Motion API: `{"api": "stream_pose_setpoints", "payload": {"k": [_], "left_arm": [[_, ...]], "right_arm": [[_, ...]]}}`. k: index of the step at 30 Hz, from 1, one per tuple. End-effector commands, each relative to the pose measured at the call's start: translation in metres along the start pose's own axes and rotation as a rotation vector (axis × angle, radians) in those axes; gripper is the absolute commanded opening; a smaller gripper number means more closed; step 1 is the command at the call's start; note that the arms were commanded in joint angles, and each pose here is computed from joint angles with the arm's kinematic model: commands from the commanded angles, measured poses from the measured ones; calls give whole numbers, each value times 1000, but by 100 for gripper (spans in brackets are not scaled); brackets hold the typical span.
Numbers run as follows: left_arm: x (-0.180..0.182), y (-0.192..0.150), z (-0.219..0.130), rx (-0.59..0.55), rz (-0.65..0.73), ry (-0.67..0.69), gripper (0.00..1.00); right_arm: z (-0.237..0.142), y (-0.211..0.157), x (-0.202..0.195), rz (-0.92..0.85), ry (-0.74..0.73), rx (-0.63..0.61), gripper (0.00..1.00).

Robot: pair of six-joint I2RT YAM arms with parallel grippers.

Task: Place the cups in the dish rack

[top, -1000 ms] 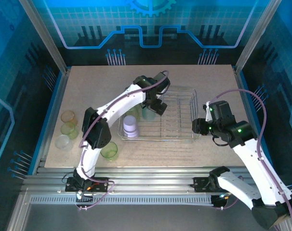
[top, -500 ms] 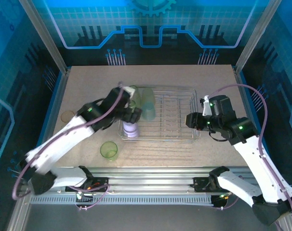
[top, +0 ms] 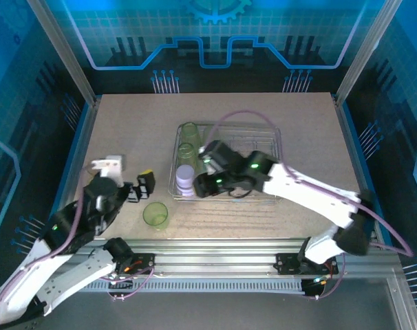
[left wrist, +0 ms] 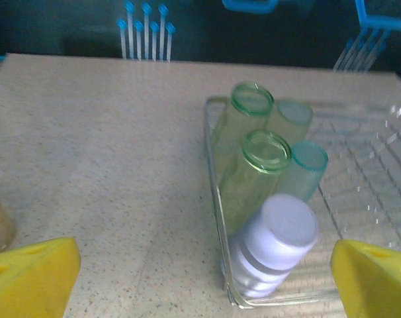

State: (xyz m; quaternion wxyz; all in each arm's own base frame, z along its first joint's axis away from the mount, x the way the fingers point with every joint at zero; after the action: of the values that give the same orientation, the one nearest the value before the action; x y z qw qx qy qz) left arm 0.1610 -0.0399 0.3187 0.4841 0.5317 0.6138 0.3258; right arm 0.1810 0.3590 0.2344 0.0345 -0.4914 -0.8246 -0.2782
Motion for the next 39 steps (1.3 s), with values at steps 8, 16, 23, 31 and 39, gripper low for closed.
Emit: {"api": "stream_pose_setpoints", "payload": {"k": [8, 16, 23, 31, 39], "left_arm": [[45, -10, -29, -5, -35, 146, 99], [59, -18, -41, -22, -64, 156, 99], [57, -26, -37, -1, -64, 132, 99], [55, -30, -34, 6, -78, 128, 99], [54, -34, -31, 16, -115, 129, 99]], "right_arm": [[68, -11, 59, -178, -81, 159, 50], [108, -18, 59, -198, -128, 251, 51], [130, -24, 57, -223, -145, 306, 47], [144, -24, 47, -239, -195, 321, 37], [157, -20, 44, -226, -171, 319, 19]]}}
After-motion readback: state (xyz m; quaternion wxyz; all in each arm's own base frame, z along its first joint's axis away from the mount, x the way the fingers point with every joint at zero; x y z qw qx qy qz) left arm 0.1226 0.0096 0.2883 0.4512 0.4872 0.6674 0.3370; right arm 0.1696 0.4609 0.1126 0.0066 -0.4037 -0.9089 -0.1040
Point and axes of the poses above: each hand's point on the last joint's axis, 136 mm out from that joint toward the fingers, its own z axis out along the fingers, its own x axis along the line the jaws close on, y = z × x, the point moved 3 cm from there along -z, back along the fingers
